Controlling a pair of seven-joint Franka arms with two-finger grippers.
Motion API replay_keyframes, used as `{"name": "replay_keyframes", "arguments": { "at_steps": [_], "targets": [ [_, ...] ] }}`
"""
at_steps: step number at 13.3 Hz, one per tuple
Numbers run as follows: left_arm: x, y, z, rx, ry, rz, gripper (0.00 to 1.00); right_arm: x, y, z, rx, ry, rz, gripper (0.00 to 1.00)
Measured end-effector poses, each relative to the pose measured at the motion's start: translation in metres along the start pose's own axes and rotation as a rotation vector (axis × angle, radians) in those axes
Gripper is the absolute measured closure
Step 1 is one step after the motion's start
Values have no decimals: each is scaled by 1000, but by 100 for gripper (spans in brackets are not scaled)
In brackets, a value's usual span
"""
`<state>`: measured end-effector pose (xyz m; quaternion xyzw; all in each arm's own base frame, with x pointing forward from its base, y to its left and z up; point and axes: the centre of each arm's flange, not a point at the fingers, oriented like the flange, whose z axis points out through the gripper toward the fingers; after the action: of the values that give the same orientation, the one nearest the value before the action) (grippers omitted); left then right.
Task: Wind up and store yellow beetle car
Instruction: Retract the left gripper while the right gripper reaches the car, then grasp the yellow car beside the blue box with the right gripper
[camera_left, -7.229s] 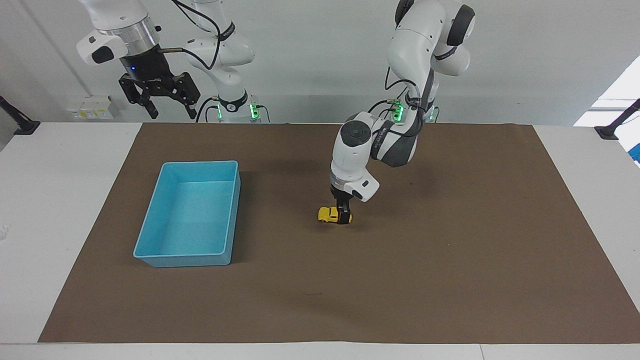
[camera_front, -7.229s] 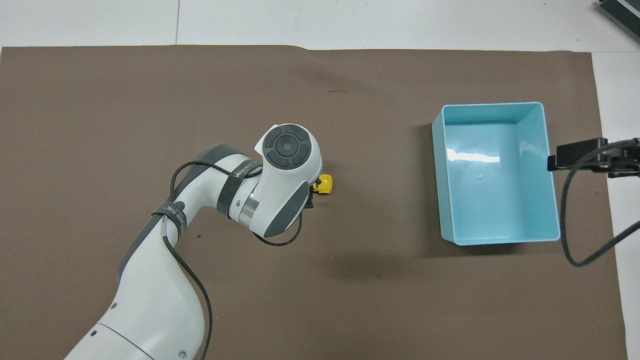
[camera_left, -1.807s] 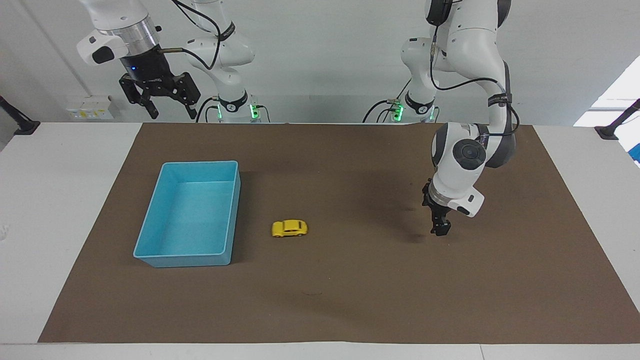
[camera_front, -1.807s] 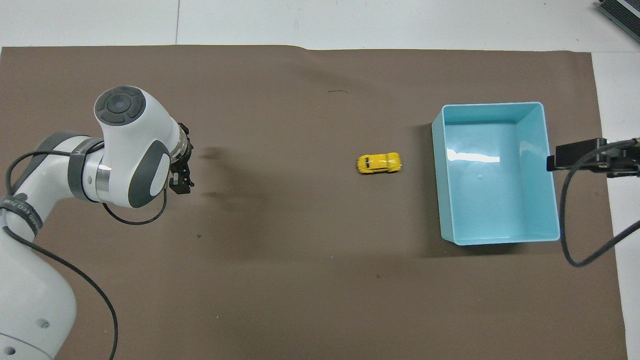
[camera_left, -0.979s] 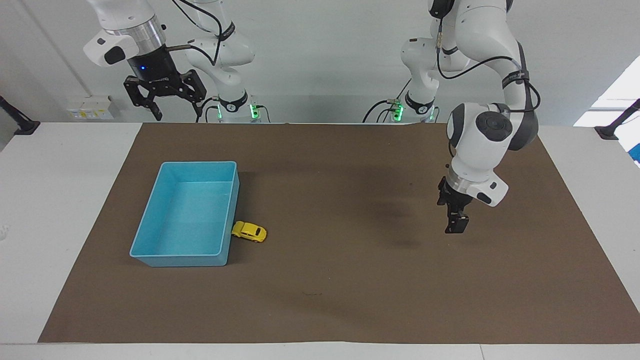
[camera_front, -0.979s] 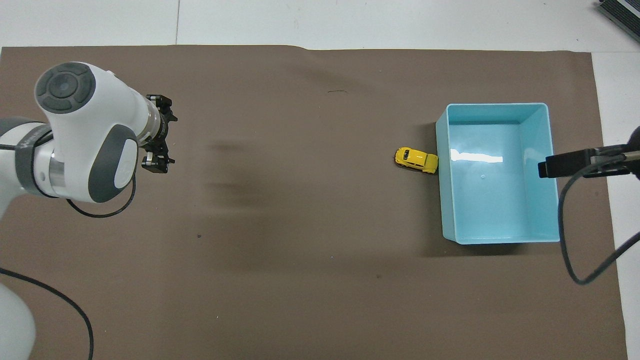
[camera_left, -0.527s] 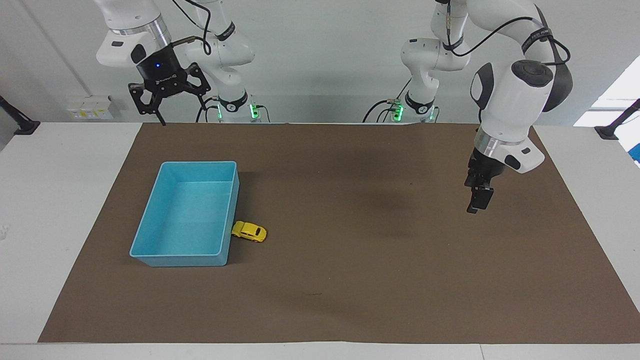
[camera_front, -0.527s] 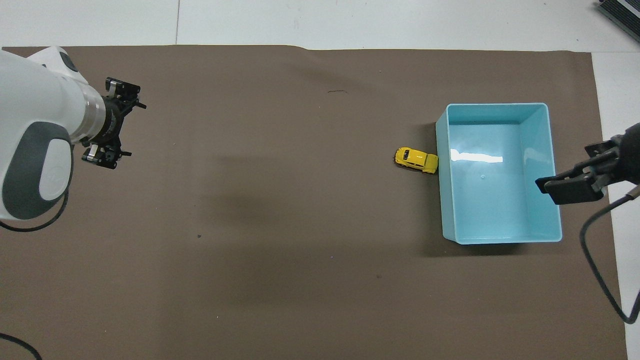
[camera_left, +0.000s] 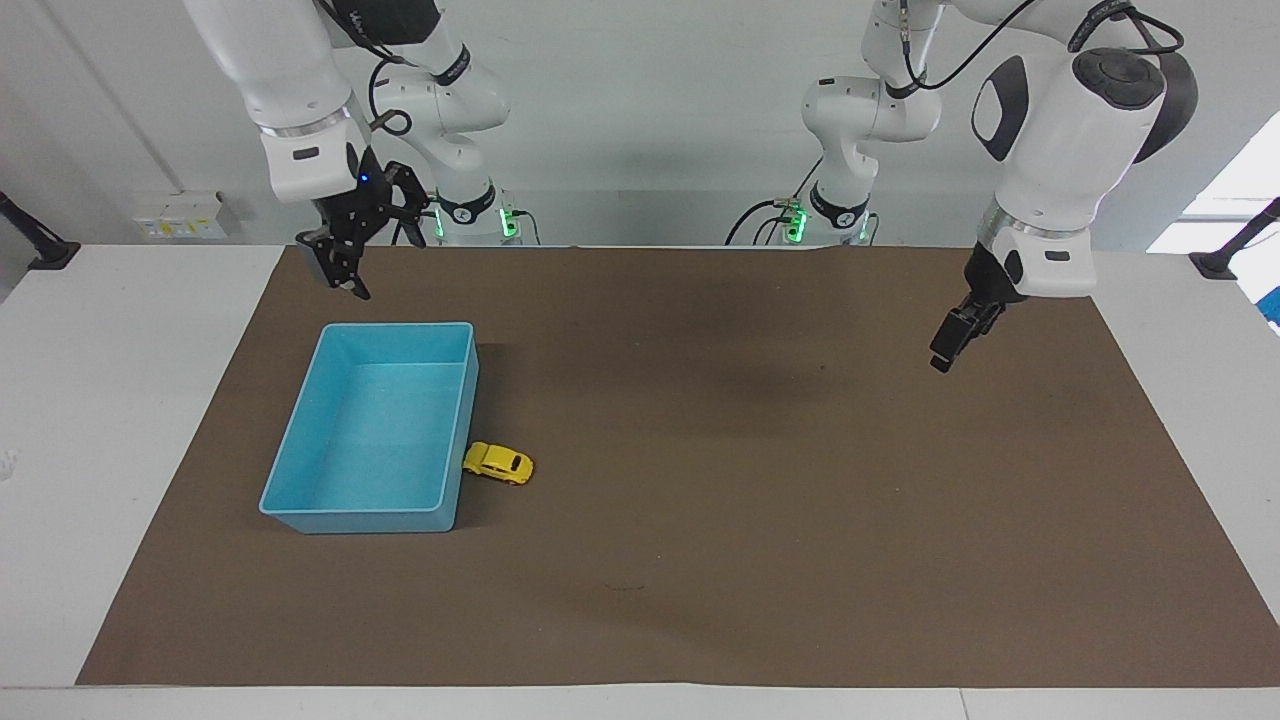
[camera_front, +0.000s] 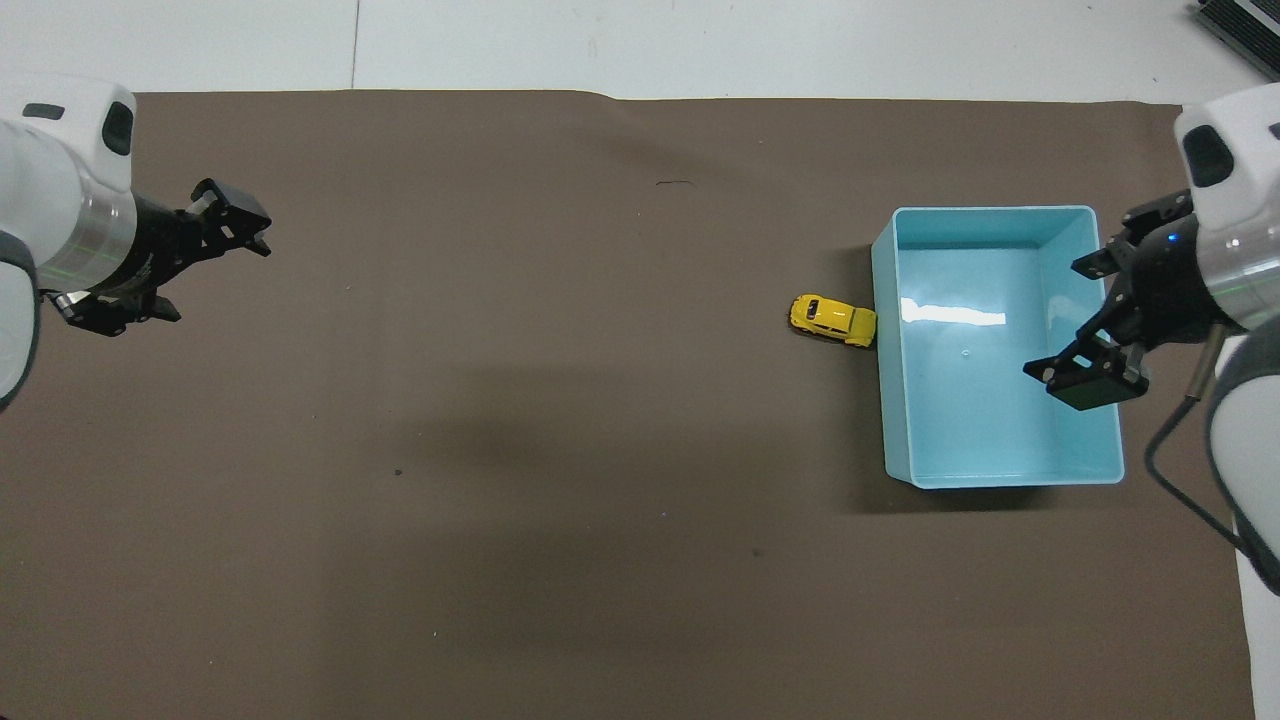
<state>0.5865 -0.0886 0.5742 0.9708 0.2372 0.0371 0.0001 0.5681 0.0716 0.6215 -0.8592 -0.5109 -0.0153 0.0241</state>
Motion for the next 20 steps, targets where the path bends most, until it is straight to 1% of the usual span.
{"name": "replay_keyframes", "arguments": {
  "at_steps": [3,4,5,9,11,12,14,16,19,20],
  "targets": [
    [2,-28,-16,11,-23,349,0,34,11,28,13,-13,-86,0],
    [2,-35,-22,12,-27,419,0,43,15,37,13,-15,-98,0],
    [2,-42,-28,12,-28,454,0,51,19,47,16,-18,-114,0],
    [-14,-62,-70,-1,2,489,0,84,36,88,-5,-23,-210,0],
    [-23,-68,-83,-3,4,490,0,96,42,103,-50,-41,-267,0],
    [-25,-67,-85,-4,6,492,0,98,45,108,-62,-45,-305,0],
    [-27,-64,-84,-3,4,500,0,100,48,121,-60,-53,-354,0],
    [-28,-63,-84,-5,3,503,0,104,53,147,-72,-47,-373,0],
    [-25,-68,-86,-60,-11,480,0,103,55,187,-74,-46,-404,0],
    [-21,-73,-87,-67,-11,470,0,102,54,197,-73,-47,-417,0]
  ]
}}
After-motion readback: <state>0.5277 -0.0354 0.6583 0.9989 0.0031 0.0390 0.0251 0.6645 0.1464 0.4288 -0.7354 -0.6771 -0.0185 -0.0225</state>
